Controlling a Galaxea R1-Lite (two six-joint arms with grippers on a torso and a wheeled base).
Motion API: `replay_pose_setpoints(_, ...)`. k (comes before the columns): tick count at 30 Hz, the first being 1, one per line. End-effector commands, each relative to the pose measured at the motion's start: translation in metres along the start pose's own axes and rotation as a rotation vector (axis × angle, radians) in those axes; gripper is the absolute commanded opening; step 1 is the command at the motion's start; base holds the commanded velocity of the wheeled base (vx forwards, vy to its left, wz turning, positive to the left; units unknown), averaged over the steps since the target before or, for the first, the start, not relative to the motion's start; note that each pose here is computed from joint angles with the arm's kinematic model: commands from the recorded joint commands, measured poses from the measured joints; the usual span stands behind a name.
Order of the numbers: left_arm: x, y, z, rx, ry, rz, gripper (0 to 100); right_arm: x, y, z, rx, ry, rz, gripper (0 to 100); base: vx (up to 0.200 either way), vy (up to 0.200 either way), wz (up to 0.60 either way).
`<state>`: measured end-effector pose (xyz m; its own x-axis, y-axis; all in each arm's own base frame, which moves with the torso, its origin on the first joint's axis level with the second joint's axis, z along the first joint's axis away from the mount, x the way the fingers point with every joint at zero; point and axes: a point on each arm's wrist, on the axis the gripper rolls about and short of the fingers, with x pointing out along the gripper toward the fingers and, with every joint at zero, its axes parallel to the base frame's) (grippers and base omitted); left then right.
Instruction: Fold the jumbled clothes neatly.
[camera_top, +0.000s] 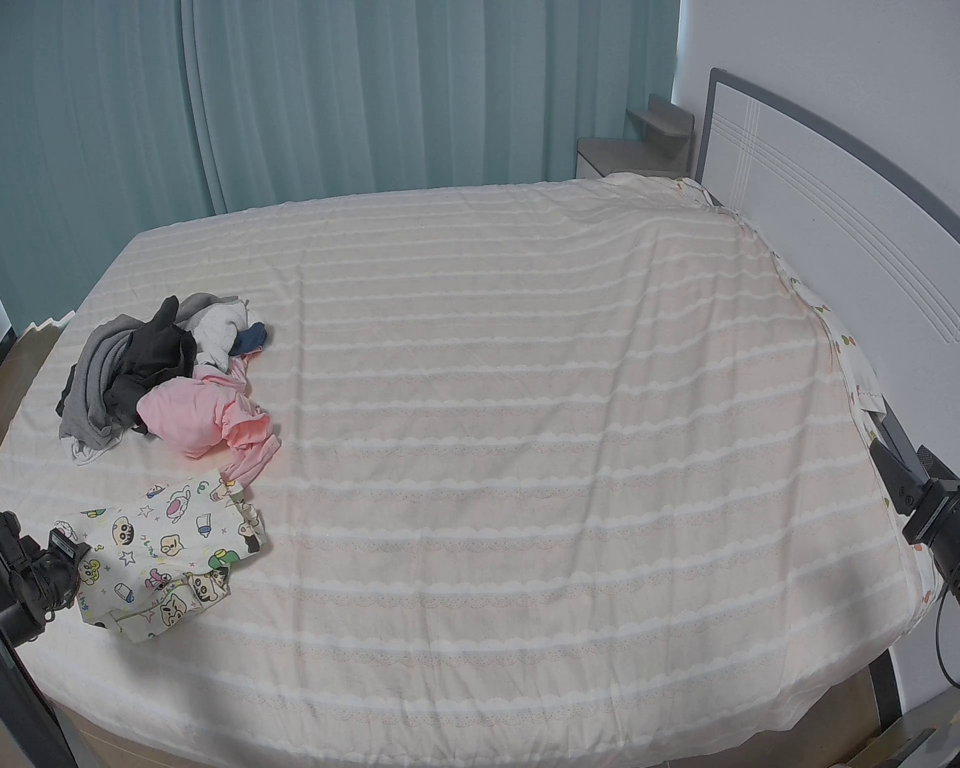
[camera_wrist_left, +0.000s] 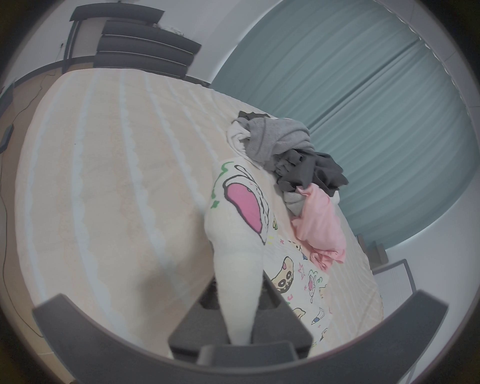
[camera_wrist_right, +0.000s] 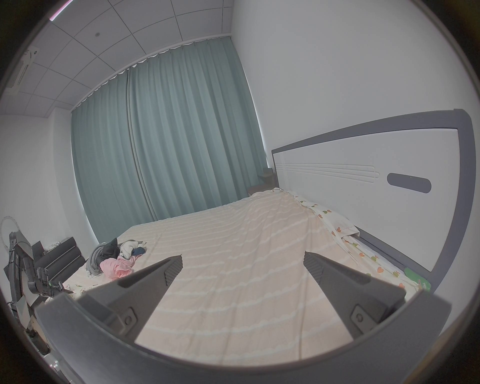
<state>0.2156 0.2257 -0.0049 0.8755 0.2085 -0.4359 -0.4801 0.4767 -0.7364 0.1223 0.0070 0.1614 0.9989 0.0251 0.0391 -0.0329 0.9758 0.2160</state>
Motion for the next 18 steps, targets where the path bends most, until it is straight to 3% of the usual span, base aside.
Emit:
replay_pose_setpoints(1,0.005,0.022,-0.004,-0.041,0.009,0.046,0,0.0,0.0,0.0,0.0,0.001,-0.001,100,0.0,0.0,0.0)
replay_pose_setpoints(3,0.004,0.026,-0.006,-0.049,0.01,0.054,0,0.0,0.0,0.0,0.0,0.001,0.002,100,0.0,0.0,0.0)
replay_pose_setpoints(4,0.004,0.026,-0.006,-0.051,0.012,0.056,100,0.0,0.0,0.0,0.0,-0.001,0.001,100,0.0,0.0,0.0)
replay_pose_setpoints(8,0.001,0.03,-0.009,-0.061,0.016,0.073,100,0.0,0.0,0.0,0.0,0.001,-0.001,100,0.0,0.0,0.0)
replay_pose_setpoints(12,-0.009,0.032,-0.006,-0.055,-0.034,0.075,100,0.0,0.0,0.0,0.0,-0.004,0.0,100,0.0,0.0,0.0)
replay_pose_setpoints(15,-0.044,0.017,-0.01,-0.012,-0.12,0.02,100,0.0,0.0,0.001,0.0,-0.007,0.001,100,0.0,0.0,0.0)
replay_pose_setpoints(17,-0.059,0.012,-0.01,-0.002,-0.127,-0.011,100,-0.001,0.0,0.001,0.0,-0.01,0.002,100,0.0,0.0,0.0)
replay_pose_setpoints(18,-0.075,0.001,-0.005,0.019,-0.139,-0.07,100,-0.001,0.001,0.002,0.001,-0.014,0.006,100,0.0,0.0,0.0)
